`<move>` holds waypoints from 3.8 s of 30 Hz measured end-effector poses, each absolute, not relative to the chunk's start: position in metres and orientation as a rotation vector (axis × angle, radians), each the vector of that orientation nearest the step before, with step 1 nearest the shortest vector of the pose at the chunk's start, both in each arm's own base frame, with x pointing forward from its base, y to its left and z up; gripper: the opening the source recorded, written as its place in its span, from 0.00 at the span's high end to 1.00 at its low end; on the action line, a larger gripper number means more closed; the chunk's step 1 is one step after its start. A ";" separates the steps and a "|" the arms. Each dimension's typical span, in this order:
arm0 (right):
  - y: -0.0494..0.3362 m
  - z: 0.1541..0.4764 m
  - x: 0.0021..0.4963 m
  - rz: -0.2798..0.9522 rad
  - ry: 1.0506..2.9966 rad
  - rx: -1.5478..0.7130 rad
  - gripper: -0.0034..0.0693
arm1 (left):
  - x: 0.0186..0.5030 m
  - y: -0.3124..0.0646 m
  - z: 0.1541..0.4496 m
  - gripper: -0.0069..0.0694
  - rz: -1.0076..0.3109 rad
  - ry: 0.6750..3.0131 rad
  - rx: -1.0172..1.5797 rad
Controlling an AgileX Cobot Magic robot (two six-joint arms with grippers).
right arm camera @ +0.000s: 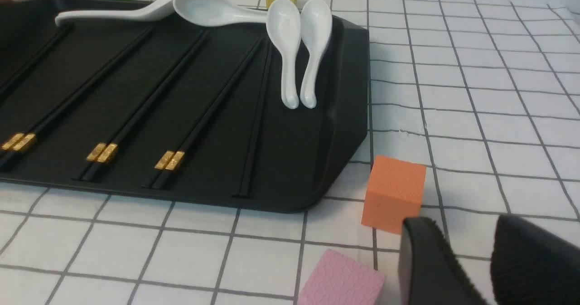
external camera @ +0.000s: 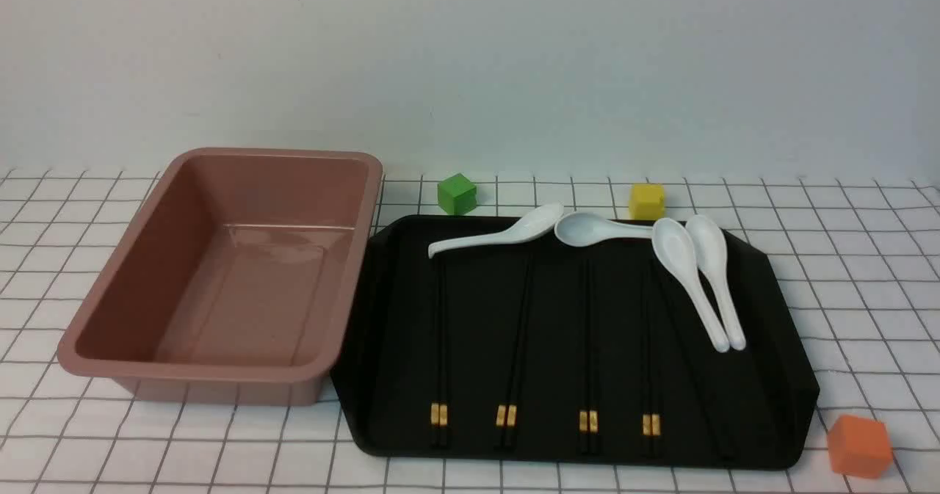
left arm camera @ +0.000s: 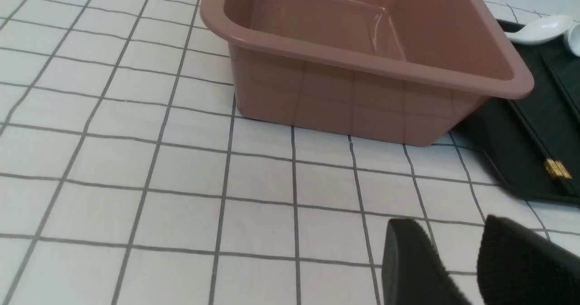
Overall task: On white black tablecloth take chopsticks from black tray and put them in box.
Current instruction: 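Reach over to the black tray and grasp a pair of chopsticks with the left gripper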
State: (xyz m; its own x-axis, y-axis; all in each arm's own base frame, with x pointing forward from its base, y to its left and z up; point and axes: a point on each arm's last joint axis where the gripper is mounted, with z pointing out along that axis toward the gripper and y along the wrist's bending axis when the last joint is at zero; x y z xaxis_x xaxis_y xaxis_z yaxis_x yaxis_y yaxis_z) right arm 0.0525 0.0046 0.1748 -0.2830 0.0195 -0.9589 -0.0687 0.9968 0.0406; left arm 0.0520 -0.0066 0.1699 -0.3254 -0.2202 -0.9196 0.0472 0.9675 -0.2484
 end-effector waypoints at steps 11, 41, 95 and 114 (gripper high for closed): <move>0.005 0.175 0.052 0.086 1.856 -0.036 0.62 | 0.052 -0.007 0.170 0.60 -0.270 1.885 -0.126; 0.005 0.175 0.052 0.086 1.856 -0.036 0.62 | 0.052 -0.007 0.170 0.60 -0.271 1.884 -0.125; 0.005 0.175 0.052 0.086 1.856 -0.036 0.62 | 0.196 -0.067 0.300 0.93 -0.757 2.830 -0.344; 0.005 0.175 0.052 0.086 1.856 -0.036 0.62 | 0.272 -0.172 0.281 0.60 -0.354 2.936 -0.148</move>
